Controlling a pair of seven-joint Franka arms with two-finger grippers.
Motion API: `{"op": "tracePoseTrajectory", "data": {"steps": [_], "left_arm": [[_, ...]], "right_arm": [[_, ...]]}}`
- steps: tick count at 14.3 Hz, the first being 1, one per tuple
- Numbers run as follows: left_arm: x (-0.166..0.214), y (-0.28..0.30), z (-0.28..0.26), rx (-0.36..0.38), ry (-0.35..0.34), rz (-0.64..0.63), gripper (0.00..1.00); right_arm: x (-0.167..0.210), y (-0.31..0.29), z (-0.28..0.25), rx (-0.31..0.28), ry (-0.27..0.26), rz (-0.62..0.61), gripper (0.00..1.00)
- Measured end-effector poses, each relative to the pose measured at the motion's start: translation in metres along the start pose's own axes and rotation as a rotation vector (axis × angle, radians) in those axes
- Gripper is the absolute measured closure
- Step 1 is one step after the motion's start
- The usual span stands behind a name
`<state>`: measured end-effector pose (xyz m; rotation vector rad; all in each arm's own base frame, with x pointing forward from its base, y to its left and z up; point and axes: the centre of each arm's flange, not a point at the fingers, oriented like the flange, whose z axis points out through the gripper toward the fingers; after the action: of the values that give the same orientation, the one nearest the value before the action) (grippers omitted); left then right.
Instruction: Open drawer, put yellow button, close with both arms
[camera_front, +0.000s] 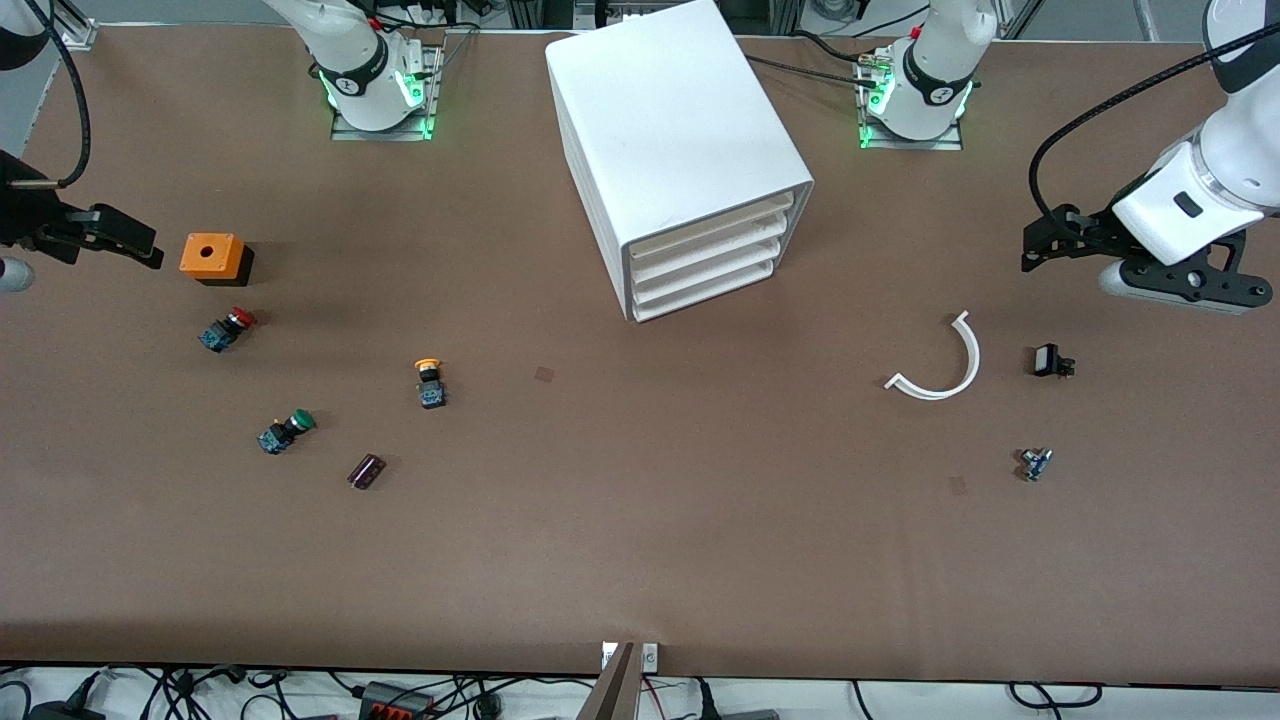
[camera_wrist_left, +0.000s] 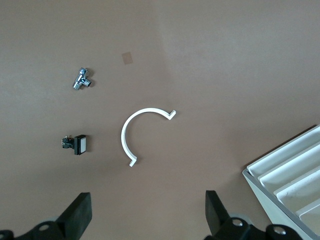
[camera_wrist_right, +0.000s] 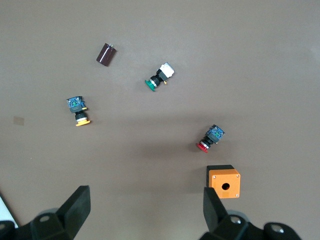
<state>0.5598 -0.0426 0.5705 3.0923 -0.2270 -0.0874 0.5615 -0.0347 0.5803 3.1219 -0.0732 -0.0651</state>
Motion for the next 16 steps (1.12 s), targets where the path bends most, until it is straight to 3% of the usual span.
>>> {"op": "tracePoseTrajectory", "data": {"steps": [7, 11, 14, 16], "left_arm": [[-0.001, 0.000, 0.000, 0.000, -0.005, 0.000, 0.00], [-0.002, 0.000, 0.001, -0.001, -0.015, 0.000, 0.00], [-0.008, 0.002, 0.005, -0.011, -0.073, 0.003, 0.00], [-0.015, 0.009, 0.011, -0.078, -0.138, 0.001, 0.00]], "right_arm": [[0.000, 0.000, 0.001, 0.000, -0.002, 0.000, 0.00], [0.006, -0.021, 0.019, 0.000, -0.034, -0.036, 0.00], [0.020, -0.059, 0.046, -0.005, -0.058, -0.100, 0.00], [0.029, -0.084, 0.066, -0.009, -0.064, -0.137, 0.00]]}}
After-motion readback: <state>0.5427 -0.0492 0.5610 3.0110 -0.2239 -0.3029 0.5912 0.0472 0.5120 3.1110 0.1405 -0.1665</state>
